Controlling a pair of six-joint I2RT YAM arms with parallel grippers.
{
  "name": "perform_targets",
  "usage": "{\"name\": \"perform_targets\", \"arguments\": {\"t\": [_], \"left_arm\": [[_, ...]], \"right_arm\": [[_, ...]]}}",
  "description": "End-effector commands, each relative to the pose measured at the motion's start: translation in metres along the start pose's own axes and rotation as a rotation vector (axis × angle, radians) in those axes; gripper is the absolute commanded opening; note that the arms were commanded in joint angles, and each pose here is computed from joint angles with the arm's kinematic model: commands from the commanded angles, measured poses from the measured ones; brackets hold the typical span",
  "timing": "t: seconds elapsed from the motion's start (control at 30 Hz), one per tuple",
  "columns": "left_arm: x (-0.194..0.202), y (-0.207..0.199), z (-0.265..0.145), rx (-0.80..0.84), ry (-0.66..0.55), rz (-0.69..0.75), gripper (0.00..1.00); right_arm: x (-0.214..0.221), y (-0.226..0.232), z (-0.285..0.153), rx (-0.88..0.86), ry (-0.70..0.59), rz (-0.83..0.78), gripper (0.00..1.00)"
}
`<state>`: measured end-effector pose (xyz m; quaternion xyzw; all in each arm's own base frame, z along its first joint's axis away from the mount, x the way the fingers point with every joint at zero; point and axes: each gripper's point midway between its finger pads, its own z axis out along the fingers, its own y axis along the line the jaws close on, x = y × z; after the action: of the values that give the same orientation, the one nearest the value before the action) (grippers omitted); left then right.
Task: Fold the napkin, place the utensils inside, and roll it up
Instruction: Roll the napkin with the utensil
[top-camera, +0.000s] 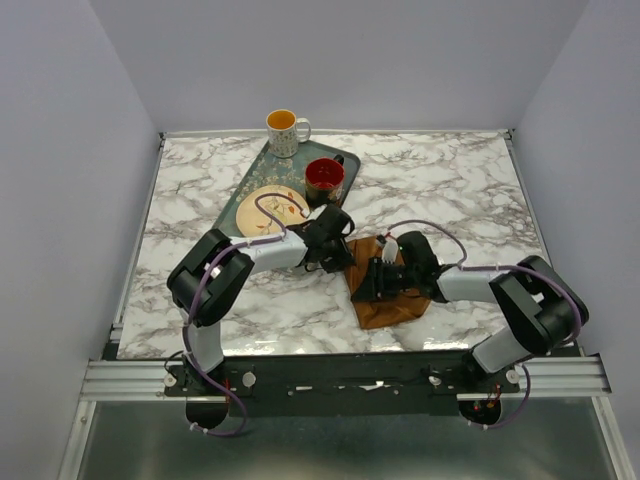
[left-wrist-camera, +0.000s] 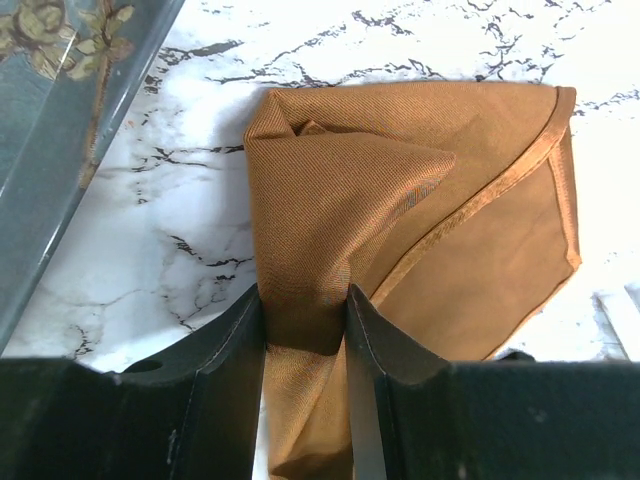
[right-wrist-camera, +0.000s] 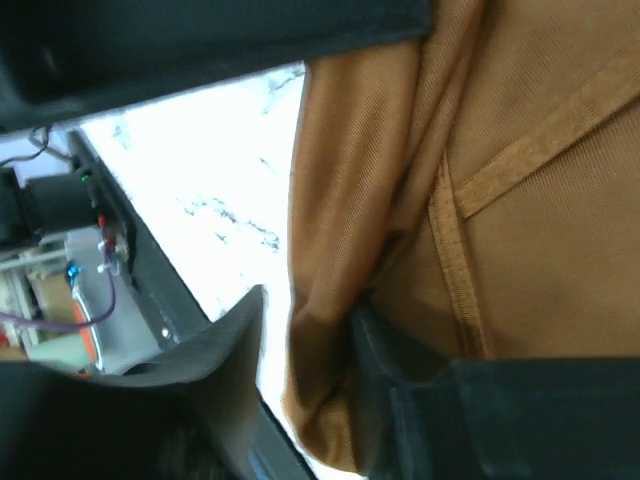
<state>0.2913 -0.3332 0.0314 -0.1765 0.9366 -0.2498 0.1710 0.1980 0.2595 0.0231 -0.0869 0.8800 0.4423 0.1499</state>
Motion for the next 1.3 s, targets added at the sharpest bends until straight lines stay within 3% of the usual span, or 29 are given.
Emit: {"name": "perform_targets", "arguments": {"t": [0.0, 0.17, 0.27, 0.43, 0.73, 0.9, 1.13, 1.27], "left_arm": [[0.005, 0.049, 0.011, -0.203, -0.016, 0.049, 0.0], [0.007, 0.046, 0.011, -0.205, -0.01, 0.053, 0.0], [0.007, 0.044, 0.01, -0.212, -0.003, 0.056, 0.0], [0.011, 0.041, 0.008, -0.212, 0.017, 0.041, 0.0], [0.015, 0.042, 0.004, -0.226, 0.039, 0.021, 0.0], [0.015, 0.04, 0.003, -0.223, 0.039, 0.018, 0.0], [0.015, 0.038, 0.005, -0.216, 0.039, 0.011, 0.0], [0.016, 0.04, 0.005, -0.215, 0.041, 0.009, 0.0]], "right_arm": [[0.014, -0.036, -0.02, 0.315, 0.049, -0.036, 0.54], [-0.014, -0.025, -0.046, 0.477, -0.042, -0.164, 0.65], [-0.013, -0.025, -0.058, 0.603, -0.067, -0.246, 0.66], [-0.009, -0.006, -0.047, 0.662, -0.116, -0.355, 0.66], [-0.013, 0.016, -0.022, 0.802, -0.164, -0.545, 0.57], [-0.026, 0.02, -0.027, 0.944, -0.144, -0.603, 0.58], [-0.021, 0.031, -0.012, 0.919, -0.106, -0.663, 0.56], [-0.014, 0.029, -0.002, 0.903, -0.076, -0.669, 0.45]]}}
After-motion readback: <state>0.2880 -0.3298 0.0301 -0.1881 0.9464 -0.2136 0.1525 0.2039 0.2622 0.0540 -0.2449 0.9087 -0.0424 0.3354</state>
